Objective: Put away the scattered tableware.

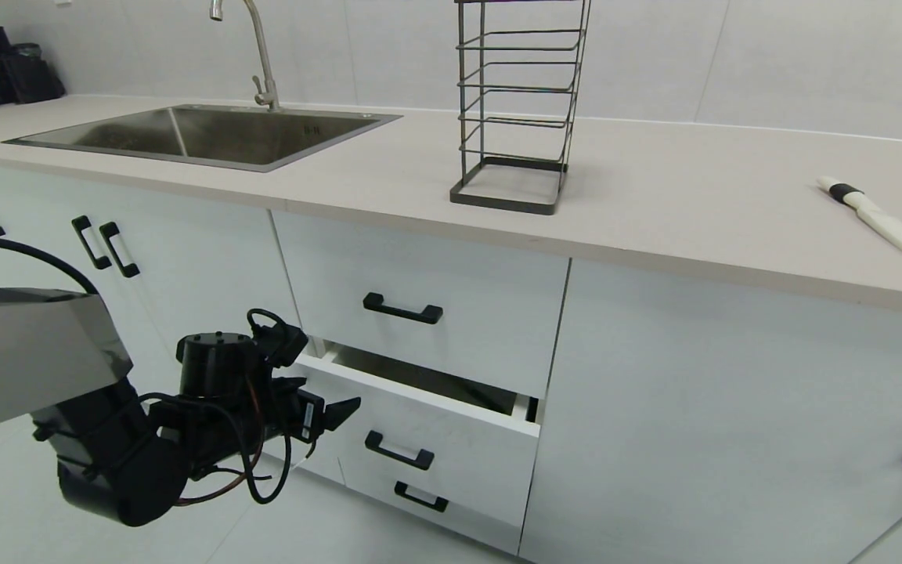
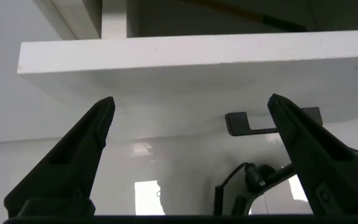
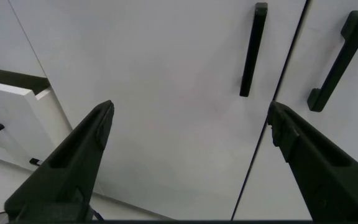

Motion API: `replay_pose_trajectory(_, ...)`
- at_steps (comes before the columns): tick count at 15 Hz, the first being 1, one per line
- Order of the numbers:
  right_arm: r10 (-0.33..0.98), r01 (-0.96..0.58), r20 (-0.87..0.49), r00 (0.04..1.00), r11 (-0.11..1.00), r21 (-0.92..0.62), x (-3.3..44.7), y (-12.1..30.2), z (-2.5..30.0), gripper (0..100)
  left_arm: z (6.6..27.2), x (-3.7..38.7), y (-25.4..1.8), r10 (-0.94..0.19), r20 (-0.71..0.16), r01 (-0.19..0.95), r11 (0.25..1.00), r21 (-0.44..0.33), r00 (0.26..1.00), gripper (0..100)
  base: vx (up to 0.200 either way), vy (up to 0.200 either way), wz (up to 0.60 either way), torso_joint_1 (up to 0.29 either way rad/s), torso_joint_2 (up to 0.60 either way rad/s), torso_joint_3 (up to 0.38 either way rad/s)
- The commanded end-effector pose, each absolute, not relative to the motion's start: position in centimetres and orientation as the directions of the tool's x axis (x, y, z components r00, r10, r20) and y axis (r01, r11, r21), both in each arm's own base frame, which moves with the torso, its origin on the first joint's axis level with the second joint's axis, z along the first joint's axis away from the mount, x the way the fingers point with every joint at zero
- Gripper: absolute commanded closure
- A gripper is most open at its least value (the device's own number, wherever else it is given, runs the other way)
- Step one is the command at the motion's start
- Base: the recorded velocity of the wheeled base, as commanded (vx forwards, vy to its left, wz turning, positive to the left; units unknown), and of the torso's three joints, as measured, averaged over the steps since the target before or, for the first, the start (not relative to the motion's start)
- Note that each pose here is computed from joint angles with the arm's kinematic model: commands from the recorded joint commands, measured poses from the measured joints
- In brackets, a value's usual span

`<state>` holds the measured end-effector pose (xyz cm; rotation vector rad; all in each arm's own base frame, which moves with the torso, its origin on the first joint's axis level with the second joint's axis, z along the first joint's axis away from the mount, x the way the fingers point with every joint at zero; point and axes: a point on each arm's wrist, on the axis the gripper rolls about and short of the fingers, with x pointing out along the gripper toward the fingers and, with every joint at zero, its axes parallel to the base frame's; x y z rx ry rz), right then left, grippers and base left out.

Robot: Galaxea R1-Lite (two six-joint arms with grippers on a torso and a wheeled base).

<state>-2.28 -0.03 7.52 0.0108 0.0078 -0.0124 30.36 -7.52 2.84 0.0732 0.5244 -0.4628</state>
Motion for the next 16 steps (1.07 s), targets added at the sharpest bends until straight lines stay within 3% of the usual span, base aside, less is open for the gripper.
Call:
replay_pose_trajectory(1, -0.012, 0.012, -0.009, 1.000, 1.000, 0.011, -2.3, 0.0, 7.5, 0, 2.3, 31.9, -7.7, -0.408, -0.474, 0.442, 0.896, -0.043, 0.781, 0, 0.000, 0.000, 0.00, 0.000, 0.00, 0.000)
replay_pose_trajectory(7, -0.012, 0.012, -0.009, 1.000, 1.000, 0.011, -2.3, 0.0, 7.5, 0, 1.7, 34.2, -8.2, -0.414, -0.403, 0.438, 0.898, -0.036, 0.816, 0, 0.000, 0.000, 0.00, 0.000, 0.00, 0.000)
replay_pose_trajectory(10, -0.012, 0.012, -0.009, 1.000, 1.000, 0.011, -2.3, 0.0, 7.5, 0, 1.6, 32.8, -8.1, -0.415, -0.398, 0.439, 0.898, -0.034, 0.818, 0, 0.000, 0.000, 0.00, 0.000, 0.00, 0.000)
replay_pose_trajectory(14, -0.012, 0.012, -0.011, 1.000, 1.000, 0.011, -2.3, 0.0, 7.5, 0, 4.2, 28.4, -7.3, -0.421, -0.395, 0.445, 0.895, -0.033, 0.817, 0, 0.000, 0.000, 0.00, 0.000, 0.00, 0.000)
replay_pose_trajectory(16, -0.012, 0.012, -0.009, 1.000, 1.000, 0.011, -2.3, 0.0, 7.5, 0, 7.4, 23.7, -7.2, -0.450, -0.350, 0.458, 0.887, -0.065, 0.822, 0, 0.000, 0.000, 0.00, 0.000, 0.00, 0.000)
